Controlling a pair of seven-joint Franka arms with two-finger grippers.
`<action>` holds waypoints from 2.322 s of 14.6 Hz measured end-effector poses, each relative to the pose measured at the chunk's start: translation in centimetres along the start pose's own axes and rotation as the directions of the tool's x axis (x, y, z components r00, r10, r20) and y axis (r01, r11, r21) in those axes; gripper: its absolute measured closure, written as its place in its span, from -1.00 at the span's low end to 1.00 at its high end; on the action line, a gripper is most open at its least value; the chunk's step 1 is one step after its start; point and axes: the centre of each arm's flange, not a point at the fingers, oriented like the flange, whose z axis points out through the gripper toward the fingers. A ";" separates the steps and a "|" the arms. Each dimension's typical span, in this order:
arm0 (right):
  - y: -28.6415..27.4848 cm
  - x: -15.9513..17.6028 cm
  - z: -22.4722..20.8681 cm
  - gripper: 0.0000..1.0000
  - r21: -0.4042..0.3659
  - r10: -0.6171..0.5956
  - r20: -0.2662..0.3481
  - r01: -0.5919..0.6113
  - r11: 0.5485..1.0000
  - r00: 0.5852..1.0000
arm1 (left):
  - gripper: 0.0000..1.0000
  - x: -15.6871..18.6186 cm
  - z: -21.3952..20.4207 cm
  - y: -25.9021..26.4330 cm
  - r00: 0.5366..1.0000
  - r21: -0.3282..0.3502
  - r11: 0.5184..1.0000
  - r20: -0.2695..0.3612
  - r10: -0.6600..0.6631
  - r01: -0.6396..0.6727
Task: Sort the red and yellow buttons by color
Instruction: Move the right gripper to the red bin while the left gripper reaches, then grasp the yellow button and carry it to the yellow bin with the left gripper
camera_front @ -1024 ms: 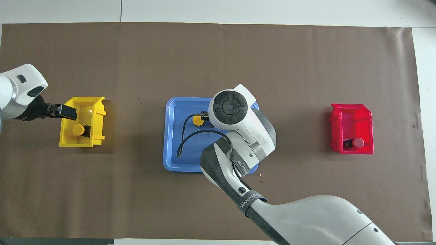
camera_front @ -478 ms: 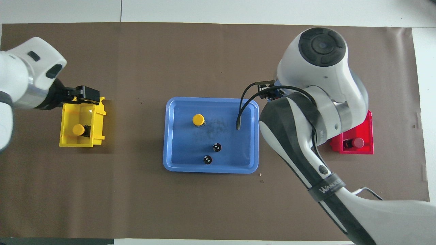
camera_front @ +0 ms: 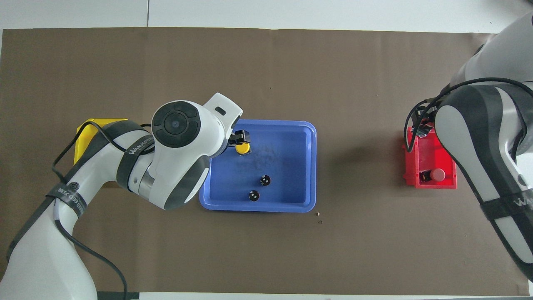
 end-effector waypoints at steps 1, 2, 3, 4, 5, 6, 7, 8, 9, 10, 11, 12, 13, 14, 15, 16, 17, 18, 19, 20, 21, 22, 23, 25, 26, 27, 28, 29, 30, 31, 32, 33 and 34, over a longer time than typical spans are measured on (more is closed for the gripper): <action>1.7 -0.2 0.9 0.24 0.003 -0.011 -0.008 0.011 1.000 1.000 | -1.00 -0.1 1.0 0.5 1.000 -0.002 1.000 0.001 0.000 0.000; 3.1 -0.4 1.9 0.24 0.003 -0.024 -0.024 0.024 1.000 0.999 | -1.00 0.0 1.7 0.9 1.000 -0.005 1.000 0.001 0.002 -0.002; 4.5 -0.8 2.9 0.24 0.002 -0.037 -0.044 0.037 0.999 0.998 | -1.00 -0.1 2.3 1.3 1.000 -0.006 1.000 0.002 0.006 -0.006; 5.5 -1.2 3.9 0.24 -0.001 -0.044 -0.065 0.044 0.999 0.997 | -1.00 -0.2 2.7 1.9 1.000 -0.007 1.000 0.005 0.009 -0.009; 6.1 -1.6 4.7 0.24 -0.005 -0.046 -0.087 0.046 0.999 0.995 | -1.00 -0.4 3.0 2.5 1.000 -0.008 1.000 0.008 0.012 -0.012; 6.2 -1.9 5.5 0.24 -0.010 -0.046 -0.108 0.045 0.999 0.993 | -1.00 -0.7 3.2 3.1 1.000 -0.008 1.000 0.010 0.014 -0.014; 5.8 -2.2 6.4 0.24 -0.014 -0.050 -0.125 0.049 0.999 0.991 | -0.99 -0.9 3.4 3.4 1.000 -0.008 1.000 0.011 0.013 -0.013; 5.4 -2.7 7.4 0.24 -0.018 -0.056 -0.139 0.054 0.998 0.989 | -0.96 -0.9 3.5 3.6 1.000 -0.007 1.000 0.013 0.012 -0.012; 5.0 -3.2 8.4 0.24 -0.020 -0.060 -0.149 0.058 0.998 0.987 | -0.94 -0.9 3.6 3.5 1.000 -0.007 1.000 0.013 0.006 -0.006; 4.8 -3.7 9.2 0.24 -0.021 -0.062 -0.153 0.060 0.998 0.986 | -0.70 -0.8 3.6 3.5 1.000 -0.006 1.000 0.014 -0.003 0.003; 4.6 -4.2 9.8 0.24 -0.021 -0.063 -0.154 0.060 0.998 0.986 | -0.45 -0.8 3.7 3.4 1.000 -0.004 1.000 0.014 -0.017 0.017; 4.6 -4.6 10.2 0.24 -0.020 -0.063 -0.153 0.060 0.998 0.986 | -0.22 -0.8 3.8 3.4 0.999 -0.003 1.000 0.015 -0.031 0.031; 4.6 -4.9 10.5 0.24 -0.020 -0.060 -0.152 0.058 0.998 0.987 | 0.00 -0.8 3.9 3.4 0.999 -0.002 0.999 0.016 -0.042 0.042; 4.8 -5.3 10.8 0.24 -0.020 -0.056 -0.154 0.053 0.998 0.986 | 0.17 -0.8 3.9 3.4 0.999 -0.001 0.999 0.017 -0.047 0.047; 4.9 -5.6 11.0 0.24 -0.019 -0.052 -0.153 0.049 0.999 0.987 | 0.17 -0.8 3.9 3.4 0.998 -0.003 0.999 0.018 -0.053 0.053; 5.0 -5.8 11.2 0.24 -0.019 -0.049 -0.154 0.047 0.999 0.987 | 0.17 -0.7 3.8 3.5 0.998 -0.008 0.998 0.023 -0.064 0.064; 5.1 -6.0 11.5 0.24 -0.020 -0.046 -0.159 0.044 0.999 0.986 | 0.17 -0.5 3.4 3.6 0.997 -0.011 0.997 0.031 -0.073 0.074; 5.3 -6.2 11.8 0.24 -0.021 -0.041 -0.166 0.038 0.999 0.985 | 0.17 -0.3 2.8 3.6 0.996 -0.006 0.997 0.042 -0.080 0.080; 5.5 -6.3 12.1 0.24 -0.021 -0.038 -0.172 0.034 0.999 0.984 | 0.17 0.2 1.9 3.5 0.995 0.007 0.996 0.054 -0.086 0.086; 5.6 -6.4 12.3 0.24 -0.022 -0.036 -0.176 0.033 0.999 0.984 | 0.17 0.9 0.6 3.0 0.993 0.026 0.995 0.067 -0.098 0.096; 5.6 -6.5 12.5 0.24 -0.022 -0.035 -0.179 0.031 0.999 0.983 | 0.17 1.7 -1.2 1.9 0.991 0.046 0.994 0.085 -0.099 0.096; 5.7 -6.5 12.8 0.24 -0.023 -0.034 -0.185 0.030 0.999 0.982 | 0.17 2.8 -3.4 -0.1 0.991 0.062 0.995 0.102 -0.081 0.075; 5.6 -6.6 13.1 0.24 -0.025 -0.035 -0.191 0.031 0.999 0.981 | 0.17 4.2 -5.8 -3.3 0.991 0.071 0.996 0.119 -0.054 0.046; 5.5 -6.7 13.5 0.24 -0.026 -0.037 -0.199 0.032 0.999 0.979 | 0.17 7.3 -9.8 -11.8 0.990 0.071 0.997 0.142 -0.009 -0.001; 5.4 -6.7 13.6 0.24 -0.026 -0.037 -0.199 0.032 0.999 0.979 | 0.17 8.7 -11.2 -16.4 0.989 0.064 0.998 0.148 0.013 -0.023; 5.4 -6.8 13.6 0.24 -0.026 -0.037 -0.198 0.033 0.999 0.979 | 0.17 9.9 -12.0 -20.8 0.988 0.055 0.998 0.151 0.033 -0.042; 5.4 -6.8 13.6 0.15 -0.026 -0.037 -0.199 0.033 0.999 0.979 | 0.17 10.7 -12.3 -24.3 0.987 0.048 0.997 0.154 0.047 -0.055; 5.4 -6.8 13.5 0.15 -0.026 -0.037 -0.198 0.033 0.999 0.979 | 0.17 11.2 -12.2 -26.9 0.986 0.044 0.997 0.157 0.051 -0.058; 5.4 -6.8 13.3 0.04 -0.025 -0.037 -0.194 0.032 0.999 0.980 | 0.17 11.4 -11.9 -28.6 0.986 0.042 0.997 0.159 0.050 -0.057; 5.5 -6.7 12.7 -0.15 -0.022 -0.036 -0.180 0.032 0.999 0.983 | 0.17 11.6 -11.3 -29.8 0.987 0.039 0.997 0.154 0.054 -0.061; 5.7 -6.5 11.7 -0.34 -0.019 -0.034 -0.163 0.032 0.999 0.986 | 0.17 11.6 -10.4 -30.5 0.988 0.036 0.997 0.140 0.062 -0.068; 5.9 -6.3 10.0 -0.59 -0.017 -0.033 -0.147 0.031 0.999 0.989 | 0.17 11.3 -9.2 -30.9 0.990 0.035 0.997 0.123 0.069 -0.073; 6.0 -6.0 8.0 -0.79 -0.016 -0.034 -0.134 0.032 0.999 0.990 | 0.17 10.9 -8.0 -30.9 0.991 0.035 0.997 0.110 0.072 -0.076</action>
